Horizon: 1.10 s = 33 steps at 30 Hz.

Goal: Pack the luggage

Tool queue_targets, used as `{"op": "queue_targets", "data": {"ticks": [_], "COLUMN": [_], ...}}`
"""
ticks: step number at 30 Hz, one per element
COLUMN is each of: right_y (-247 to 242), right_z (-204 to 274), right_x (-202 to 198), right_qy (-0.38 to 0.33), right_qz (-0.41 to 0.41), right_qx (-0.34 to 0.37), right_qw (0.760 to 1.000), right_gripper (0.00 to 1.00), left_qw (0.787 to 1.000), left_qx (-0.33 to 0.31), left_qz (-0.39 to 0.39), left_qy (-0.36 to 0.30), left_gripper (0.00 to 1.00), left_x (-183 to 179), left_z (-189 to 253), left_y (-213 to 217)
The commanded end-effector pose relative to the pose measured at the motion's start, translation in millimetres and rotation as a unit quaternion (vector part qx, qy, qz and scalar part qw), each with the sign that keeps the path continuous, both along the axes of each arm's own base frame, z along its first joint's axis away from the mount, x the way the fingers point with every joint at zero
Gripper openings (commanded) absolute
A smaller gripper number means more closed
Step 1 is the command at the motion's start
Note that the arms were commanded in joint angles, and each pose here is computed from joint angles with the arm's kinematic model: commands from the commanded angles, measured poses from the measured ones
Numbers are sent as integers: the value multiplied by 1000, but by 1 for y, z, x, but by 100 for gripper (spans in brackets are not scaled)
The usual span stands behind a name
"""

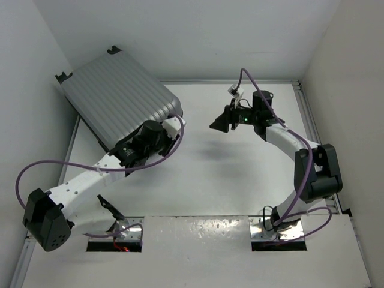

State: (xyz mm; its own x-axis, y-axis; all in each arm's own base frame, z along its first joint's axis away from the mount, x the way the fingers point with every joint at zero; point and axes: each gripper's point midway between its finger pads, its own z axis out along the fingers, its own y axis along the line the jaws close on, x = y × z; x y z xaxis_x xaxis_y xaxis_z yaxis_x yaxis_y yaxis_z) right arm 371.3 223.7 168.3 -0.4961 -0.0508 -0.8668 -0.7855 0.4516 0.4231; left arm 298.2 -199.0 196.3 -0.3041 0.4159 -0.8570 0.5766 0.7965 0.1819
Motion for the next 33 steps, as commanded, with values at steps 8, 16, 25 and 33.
{"op": "queue_targets", "data": {"ticks": [8, 16, 25, 33], "right_y": [35, 58, 81, 113], "right_z": [3, -1, -18, -29], "right_x": [20, 45, 18, 8], "right_qy": [-123, -129, -174, -194], "right_qz": [102, 113, 190, 238], "right_qx": [41, 52, 83, 101], "right_qw": [986, 984, 963, 946], "right_gripper": [65, 65, 65, 65], "left_qw": [991, 982, 981, 981], "left_qx": [117, 166, 156, 143], "left_qz": [-59, -27, -86, -88], "left_qy": [41, 88, 82, 101], "left_gripper": [47, 48, 16, 15], "left_x": [7, 27, 9, 3], "left_z": [-65, -105, -125, -132], "left_y": [28, 46, 51, 66]}}
